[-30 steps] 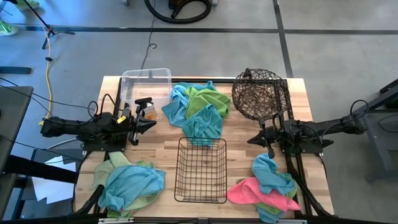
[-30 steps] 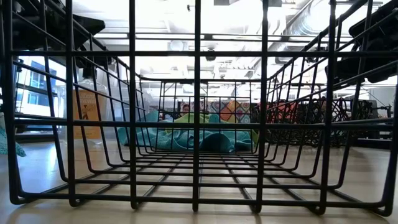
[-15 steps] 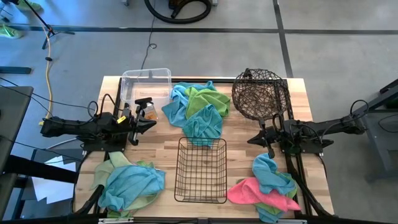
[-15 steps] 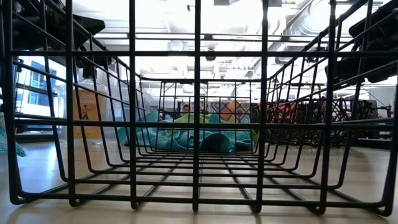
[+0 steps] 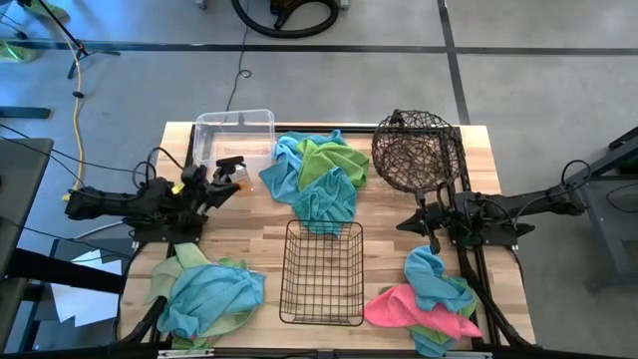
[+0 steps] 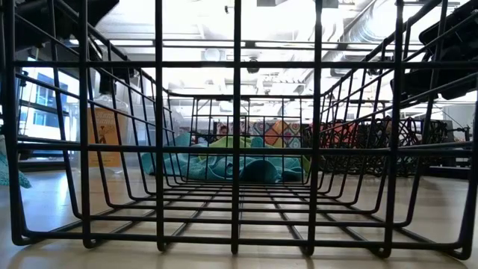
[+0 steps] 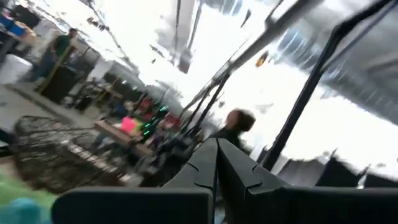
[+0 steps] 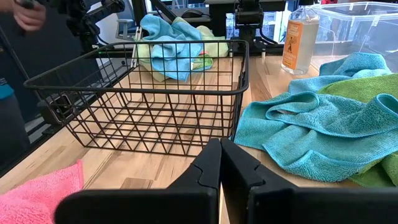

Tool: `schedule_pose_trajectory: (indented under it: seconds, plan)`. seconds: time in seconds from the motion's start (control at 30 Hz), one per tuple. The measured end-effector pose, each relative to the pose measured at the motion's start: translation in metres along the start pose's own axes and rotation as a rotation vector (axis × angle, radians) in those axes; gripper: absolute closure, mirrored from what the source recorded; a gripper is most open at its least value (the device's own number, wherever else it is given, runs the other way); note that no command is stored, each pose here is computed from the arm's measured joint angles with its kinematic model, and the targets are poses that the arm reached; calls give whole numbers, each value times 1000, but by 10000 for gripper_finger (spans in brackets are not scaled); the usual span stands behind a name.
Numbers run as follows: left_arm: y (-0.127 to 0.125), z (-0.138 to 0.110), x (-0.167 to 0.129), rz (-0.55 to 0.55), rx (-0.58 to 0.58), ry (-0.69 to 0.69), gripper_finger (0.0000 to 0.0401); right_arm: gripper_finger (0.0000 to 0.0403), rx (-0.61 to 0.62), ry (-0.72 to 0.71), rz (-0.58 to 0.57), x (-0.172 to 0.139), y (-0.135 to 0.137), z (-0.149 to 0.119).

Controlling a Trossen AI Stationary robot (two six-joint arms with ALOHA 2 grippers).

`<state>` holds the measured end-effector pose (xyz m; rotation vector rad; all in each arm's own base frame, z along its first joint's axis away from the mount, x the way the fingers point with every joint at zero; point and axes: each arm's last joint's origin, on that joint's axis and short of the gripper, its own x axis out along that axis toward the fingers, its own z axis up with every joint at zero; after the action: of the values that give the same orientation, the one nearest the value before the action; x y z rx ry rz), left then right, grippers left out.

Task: Sort microfiber towel by color & place in baskets
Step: Adjust the black wire basket on the table

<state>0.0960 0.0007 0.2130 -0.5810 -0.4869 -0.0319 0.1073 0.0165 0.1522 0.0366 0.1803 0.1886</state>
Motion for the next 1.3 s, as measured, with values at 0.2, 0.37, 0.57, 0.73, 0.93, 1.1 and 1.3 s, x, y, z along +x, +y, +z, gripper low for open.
schedule_pose_trajectory:
  seconds: [0.2, 0.37, 0.57, 0.73, 0.93, 1.1, 1.3]
  plan:
    - [-9, 18, 11, 91, 7, -92, 399, 402, 0, 0, 0, 0, 0, 0]
    - [-24, 35, 50, 234, 164, 108, 365, 402, 0, 0, -1, 0, 0, 0]
    - [-28, 35, 116, 461, 315, 472, 289, 402, 0, 1, -1, 0, 0, 0]
    - [-16, 24, 168, 622, 341, 801, 228, 402, 0, 2, 0, 0, 0, 0]
    - [7, -6, 219, 692, 338, 1078, 179, 402, 0, 2, -1, 0, 0, 0]
    - [40, -56, 232, 624, 504, 1312, 167, 402, 0, 2, -1, 0, 0, 0]
    - [83, -103, 230, 551, 725, 1518, 169, 402, 0, 2, -1, 0, 0, 0]
